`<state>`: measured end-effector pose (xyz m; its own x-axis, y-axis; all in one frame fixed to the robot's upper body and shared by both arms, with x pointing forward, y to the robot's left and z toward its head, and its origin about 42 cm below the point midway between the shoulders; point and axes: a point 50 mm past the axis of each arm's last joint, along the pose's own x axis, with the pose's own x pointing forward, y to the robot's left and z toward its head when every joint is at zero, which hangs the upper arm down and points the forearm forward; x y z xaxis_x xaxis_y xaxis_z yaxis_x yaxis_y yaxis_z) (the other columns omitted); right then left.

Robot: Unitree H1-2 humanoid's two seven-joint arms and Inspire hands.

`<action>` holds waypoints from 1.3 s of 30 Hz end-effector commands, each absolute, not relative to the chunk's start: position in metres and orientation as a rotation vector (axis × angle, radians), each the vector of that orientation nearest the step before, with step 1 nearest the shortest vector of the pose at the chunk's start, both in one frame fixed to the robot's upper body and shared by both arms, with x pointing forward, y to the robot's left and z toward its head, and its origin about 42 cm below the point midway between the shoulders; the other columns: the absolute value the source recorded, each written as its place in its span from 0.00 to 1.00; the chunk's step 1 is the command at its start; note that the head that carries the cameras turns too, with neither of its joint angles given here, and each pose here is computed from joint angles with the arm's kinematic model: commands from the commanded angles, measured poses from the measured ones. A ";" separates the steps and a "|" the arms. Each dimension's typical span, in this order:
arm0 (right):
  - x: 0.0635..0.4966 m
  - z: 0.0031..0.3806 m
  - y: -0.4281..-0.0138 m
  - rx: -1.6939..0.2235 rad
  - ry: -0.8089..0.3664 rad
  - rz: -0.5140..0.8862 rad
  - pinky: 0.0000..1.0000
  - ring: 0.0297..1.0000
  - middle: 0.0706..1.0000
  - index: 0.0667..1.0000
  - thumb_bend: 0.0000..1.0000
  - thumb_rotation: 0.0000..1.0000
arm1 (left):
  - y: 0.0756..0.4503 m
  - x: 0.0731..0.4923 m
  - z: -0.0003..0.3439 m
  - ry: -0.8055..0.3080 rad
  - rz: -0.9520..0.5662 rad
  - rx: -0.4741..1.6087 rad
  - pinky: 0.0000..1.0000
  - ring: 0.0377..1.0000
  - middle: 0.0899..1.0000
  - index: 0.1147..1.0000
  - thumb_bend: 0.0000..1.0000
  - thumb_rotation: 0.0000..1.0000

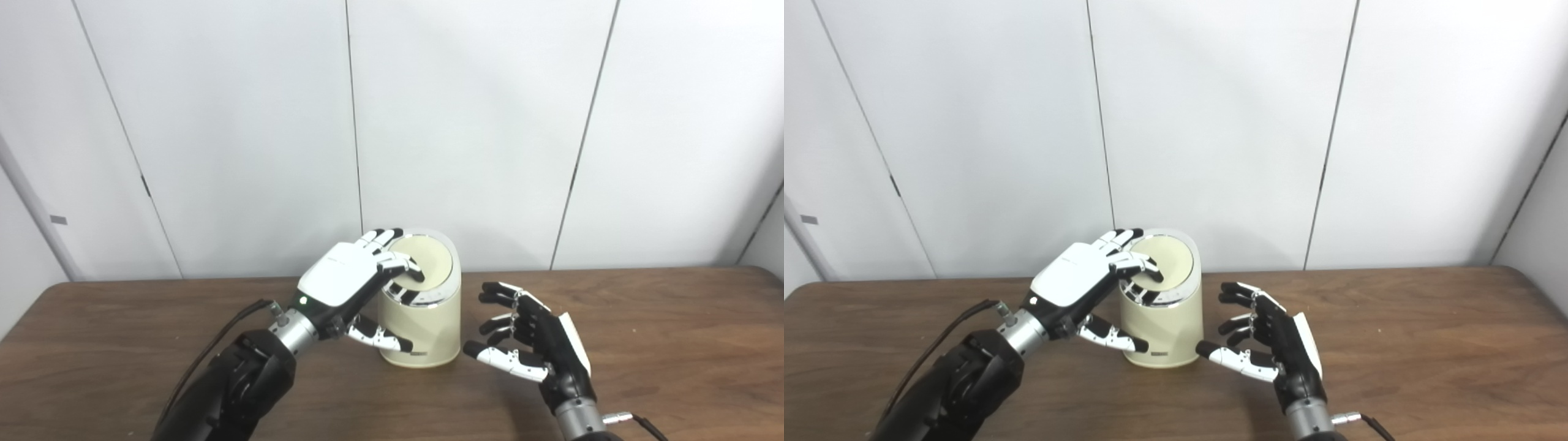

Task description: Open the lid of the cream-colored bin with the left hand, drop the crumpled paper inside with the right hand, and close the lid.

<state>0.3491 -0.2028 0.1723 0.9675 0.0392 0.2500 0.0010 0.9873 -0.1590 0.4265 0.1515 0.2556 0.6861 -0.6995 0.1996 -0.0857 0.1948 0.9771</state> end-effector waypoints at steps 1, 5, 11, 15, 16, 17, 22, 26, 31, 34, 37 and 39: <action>0.354 0.196 -0.197 -0.152 -0.342 0.023 0.41 0.51 0.71 0.71 0.69 0.21 | 0.148 0.428 0.264 -0.752 -0.517 1.430 1.00 0.97 0.75 0.73 0.89 0.27; 0.354 0.197 -0.198 -0.162 -0.346 0.020 0.41 0.50 0.70 0.70 0.68 0.21 | 0.145 0.430 0.259 -0.691 -0.568 1.534 1.00 0.95 0.74 0.69 0.91 0.31; 0.354 0.198 -0.198 -0.170 -0.348 0.016 0.41 0.51 0.71 0.70 0.65 0.20 | 0.141 0.433 0.255 -0.587 -0.659 1.598 1.00 0.94 0.71 0.67 0.94 0.38; 0.355 0.198 -0.198 -0.161 -0.349 0.016 0.40 0.51 0.70 0.70 0.65 0.18 | 0.141 0.435 0.252 -0.550 -0.682 1.605 1.00 0.93 0.70 0.65 0.96 0.39; 0.355 0.198 -0.198 -0.160 -0.349 0.017 0.41 0.51 0.70 0.70 0.65 0.18 | 0.141 0.435 0.251 -0.548 -0.683 1.610 1.00 0.92 0.70 0.64 0.96 0.40; 0.355 0.198 -0.198 -0.160 -0.348 0.017 0.41 0.51 0.70 0.70 0.64 0.17 | 0.141 0.435 0.251 -0.546 -0.684 1.613 1.00 0.92 0.69 0.64 0.96 0.40; 0.355 0.199 -0.198 -0.164 -0.351 0.015 0.41 0.51 0.70 0.70 0.63 0.16 | 0.144 0.435 0.254 -0.553 -0.683 1.583 1.00 0.93 0.71 0.66 0.95 0.42; 0.355 0.199 -0.198 -0.168 -0.353 0.016 0.41 0.51 0.70 0.69 0.63 0.17 | 0.150 0.434 0.259 -0.583 -0.655 1.475 1.00 0.94 0.71 0.67 0.95 0.39; 0.356 0.198 -0.199 -0.173 -0.348 0.016 0.41 0.51 0.70 0.69 0.62 0.17 | 0.163 0.431 0.261 -0.694 -0.562 1.276 0.99 0.94 0.70 0.66 0.91 0.34; 0.356 0.197 -0.199 -0.170 -0.345 0.018 0.41 0.51 0.70 0.69 0.62 0.17 | 0.169 0.430 0.260 -0.743 -0.497 1.215 0.99 0.97 0.75 0.71 0.86 0.35; 0.356 0.196 -0.200 -0.165 -0.346 0.024 0.41 0.52 0.71 0.69 0.61 0.17 | 0.174 0.428 0.259 -0.780 -0.441 1.163 1.00 1.00 0.80 0.77 0.83 0.37; 0.356 0.195 -0.200 -0.161 -0.343 0.023 0.41 0.52 0.71 0.69 0.61 0.17 | 0.177 0.427 0.258 -0.788 -0.407 1.143 1.00 1.00 0.84 0.81 0.81 0.38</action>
<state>0.3488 -0.2038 0.1742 0.9668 0.0388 0.2526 0.0052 0.9852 -0.1713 0.4219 0.1720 0.2398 0.6813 -0.6825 0.2645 -0.0251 0.3394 0.9403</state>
